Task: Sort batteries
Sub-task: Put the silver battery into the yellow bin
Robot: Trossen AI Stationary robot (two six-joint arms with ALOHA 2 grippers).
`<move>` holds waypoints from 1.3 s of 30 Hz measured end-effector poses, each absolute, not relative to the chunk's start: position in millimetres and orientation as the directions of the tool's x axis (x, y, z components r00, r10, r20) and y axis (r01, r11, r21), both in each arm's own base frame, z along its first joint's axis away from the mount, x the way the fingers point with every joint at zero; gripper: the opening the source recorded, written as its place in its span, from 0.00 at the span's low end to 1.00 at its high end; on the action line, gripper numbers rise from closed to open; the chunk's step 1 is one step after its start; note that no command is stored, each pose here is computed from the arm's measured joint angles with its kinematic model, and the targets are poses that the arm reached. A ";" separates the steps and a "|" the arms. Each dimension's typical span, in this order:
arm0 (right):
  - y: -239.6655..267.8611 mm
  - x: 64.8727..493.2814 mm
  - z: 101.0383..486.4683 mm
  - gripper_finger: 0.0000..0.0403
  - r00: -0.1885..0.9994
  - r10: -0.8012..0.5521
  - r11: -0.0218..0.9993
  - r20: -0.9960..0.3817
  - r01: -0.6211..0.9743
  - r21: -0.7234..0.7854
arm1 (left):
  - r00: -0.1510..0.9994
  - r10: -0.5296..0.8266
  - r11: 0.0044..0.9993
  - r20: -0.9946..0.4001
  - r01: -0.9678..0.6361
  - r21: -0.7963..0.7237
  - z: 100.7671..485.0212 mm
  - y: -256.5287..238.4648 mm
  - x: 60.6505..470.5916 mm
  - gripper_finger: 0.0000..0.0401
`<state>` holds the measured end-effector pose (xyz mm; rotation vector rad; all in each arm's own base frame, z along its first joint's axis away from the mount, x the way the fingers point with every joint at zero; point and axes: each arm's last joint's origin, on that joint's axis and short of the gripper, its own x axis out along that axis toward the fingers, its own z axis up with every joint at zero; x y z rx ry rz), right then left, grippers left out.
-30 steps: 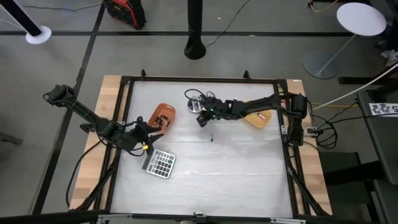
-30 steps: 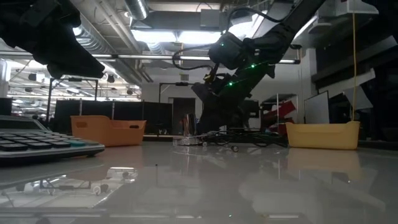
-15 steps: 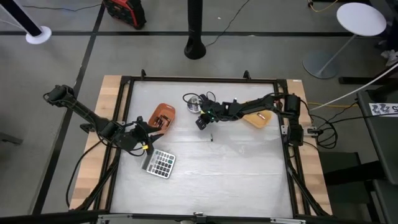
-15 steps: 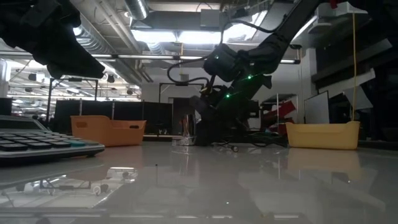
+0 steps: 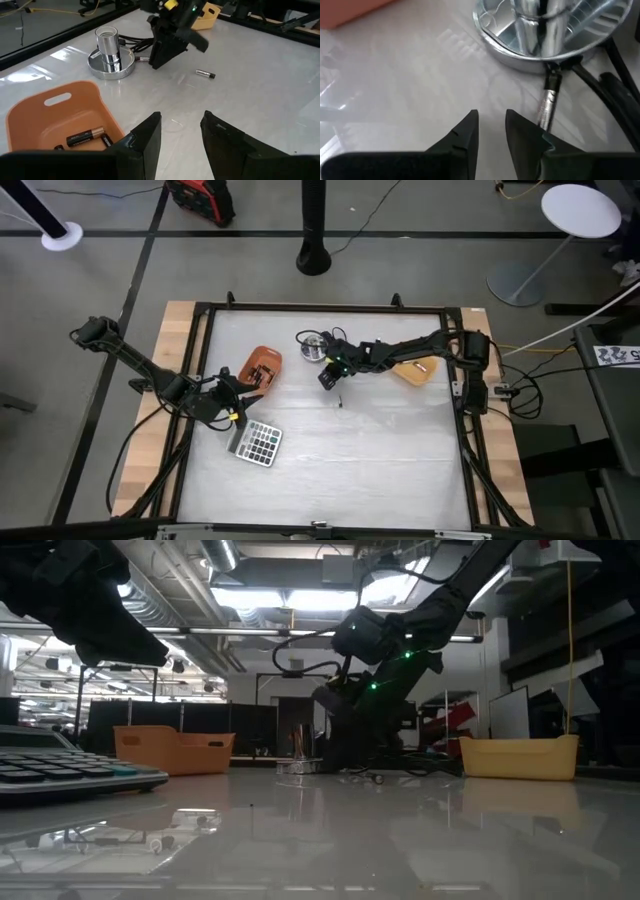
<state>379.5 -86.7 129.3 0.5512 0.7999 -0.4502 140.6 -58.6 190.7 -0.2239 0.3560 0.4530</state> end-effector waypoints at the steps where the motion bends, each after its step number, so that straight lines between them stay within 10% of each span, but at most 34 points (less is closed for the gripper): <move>1: -86.4 379.3 132.3 0.23 0.624 -0.169 0.774 -0.763 0.563 0.289 | 0.839 0.386 0.876 -0.383 -0.463 -0.132 190.7 -58.6 140.5 0.32; 39: -91.1 373.7 125.1 0.23 0.510 -0.334 0.730 -0.792 0.672 0.125 | 0.839 0.386 0.884 -0.383 -0.456 -0.108 190.7 -58.6 140.6 0.32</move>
